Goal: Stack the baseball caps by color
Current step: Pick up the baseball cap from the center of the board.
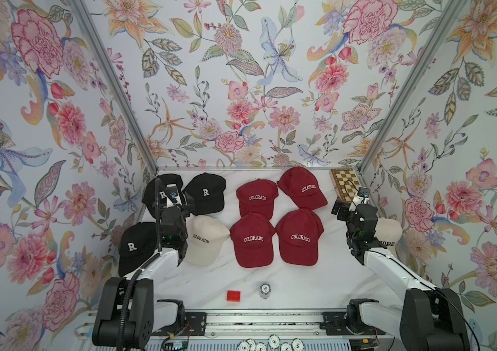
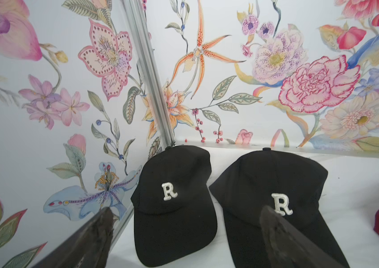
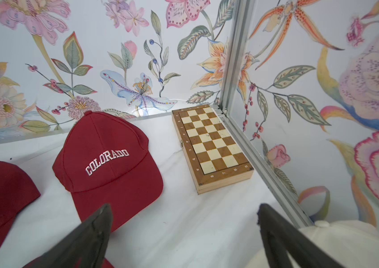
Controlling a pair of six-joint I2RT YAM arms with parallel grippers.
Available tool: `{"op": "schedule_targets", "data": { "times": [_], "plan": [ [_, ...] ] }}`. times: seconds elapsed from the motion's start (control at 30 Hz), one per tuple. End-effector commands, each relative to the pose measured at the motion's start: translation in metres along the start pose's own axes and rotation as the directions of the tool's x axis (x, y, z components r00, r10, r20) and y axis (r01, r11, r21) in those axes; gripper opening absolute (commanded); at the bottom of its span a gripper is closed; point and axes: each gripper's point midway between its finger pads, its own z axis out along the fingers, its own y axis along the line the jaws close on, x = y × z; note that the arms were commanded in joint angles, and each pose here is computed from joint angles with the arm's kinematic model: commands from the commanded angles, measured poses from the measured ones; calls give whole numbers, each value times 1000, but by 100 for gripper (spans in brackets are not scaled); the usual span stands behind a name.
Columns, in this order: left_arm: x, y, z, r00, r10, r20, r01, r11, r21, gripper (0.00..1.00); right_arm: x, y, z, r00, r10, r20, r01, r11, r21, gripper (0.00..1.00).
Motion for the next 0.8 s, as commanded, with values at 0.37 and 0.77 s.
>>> {"op": "schedule_targets", "data": {
  "times": [0.37, 0.77],
  "plan": [
    [-19, -46, -45, 975, -197, -106, 216, 954, 208, 100, 35, 57, -28, 915, -104, -389, 60, 990, -124, 99],
    [-13, -157, -88, 984, -17, -177, 96, 889, 447, 100, 40, 96, -49, 863, -37, -504, -10, 996, -91, 99]
  ]
}}
